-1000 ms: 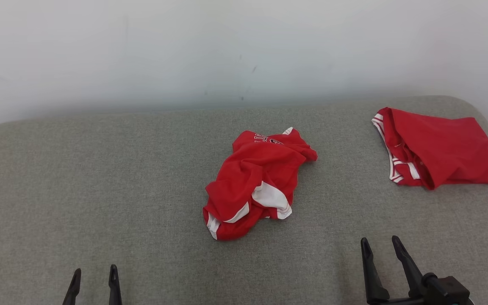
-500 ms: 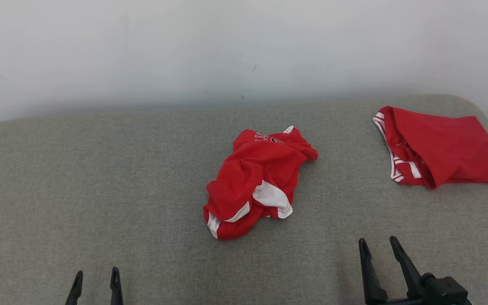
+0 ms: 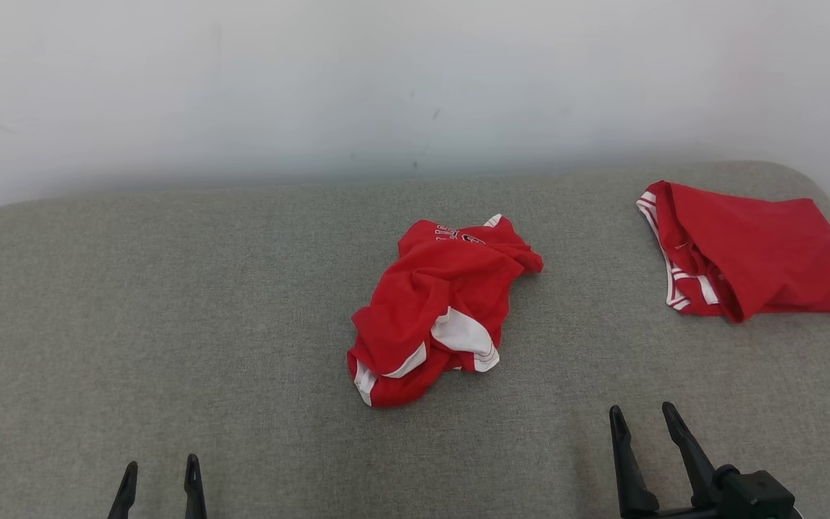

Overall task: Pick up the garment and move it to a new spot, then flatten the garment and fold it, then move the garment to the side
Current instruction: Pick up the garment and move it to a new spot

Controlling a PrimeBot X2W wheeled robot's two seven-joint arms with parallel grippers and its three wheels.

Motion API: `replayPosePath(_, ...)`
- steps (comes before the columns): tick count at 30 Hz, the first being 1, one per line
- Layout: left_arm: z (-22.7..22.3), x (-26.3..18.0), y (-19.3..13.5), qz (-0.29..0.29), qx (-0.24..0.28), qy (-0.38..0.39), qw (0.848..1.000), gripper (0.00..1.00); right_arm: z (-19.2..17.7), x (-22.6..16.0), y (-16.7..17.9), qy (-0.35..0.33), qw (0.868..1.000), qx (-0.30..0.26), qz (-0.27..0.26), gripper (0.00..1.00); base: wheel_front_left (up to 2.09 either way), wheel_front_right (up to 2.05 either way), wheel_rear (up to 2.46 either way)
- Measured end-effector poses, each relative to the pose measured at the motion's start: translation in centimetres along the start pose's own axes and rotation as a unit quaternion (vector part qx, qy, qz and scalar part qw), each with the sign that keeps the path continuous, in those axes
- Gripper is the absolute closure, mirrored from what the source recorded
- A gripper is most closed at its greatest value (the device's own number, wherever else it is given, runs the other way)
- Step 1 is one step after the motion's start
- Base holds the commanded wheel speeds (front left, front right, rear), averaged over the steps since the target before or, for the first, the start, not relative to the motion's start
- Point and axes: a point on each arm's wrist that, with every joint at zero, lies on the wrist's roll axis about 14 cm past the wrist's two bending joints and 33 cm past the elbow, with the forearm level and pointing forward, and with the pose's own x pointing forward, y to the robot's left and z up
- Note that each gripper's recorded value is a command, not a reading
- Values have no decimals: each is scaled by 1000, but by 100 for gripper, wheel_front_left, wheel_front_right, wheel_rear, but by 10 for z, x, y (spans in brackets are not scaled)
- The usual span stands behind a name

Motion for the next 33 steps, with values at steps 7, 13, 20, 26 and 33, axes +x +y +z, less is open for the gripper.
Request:
replayPosePath(7, 0, 0, 1, 2, -1, 0, 1000, 0, 0, 0, 0, 1, 1000, 0, 1, 0, 0, 0, 0)
replayPosePath(13, -2, 0, 2, 3, -1, 3, 1000, 0, -1, 1, 0, 2, 1000, 0, 1, 0, 0, 0, 0)
replayPosePath(20, -2, 1, 3, 3, -3, 4, 1000, 0, -2, 1, 1, 3, 1000, 1, 1, 0, 0, 0, 0)
replayPosePath(26, -2, 1, 4, 4, -3, 4, 1000, 0, -2, 1, 2, 3, 1000, 1, 3, 0, 0, 0, 0)
replayPosePath(33, -1, 1, 4, 4, -7, 2, 1000, 0, -1, 1, 2, 2, 1000, 0, 3, 0, 0, 0, 0)
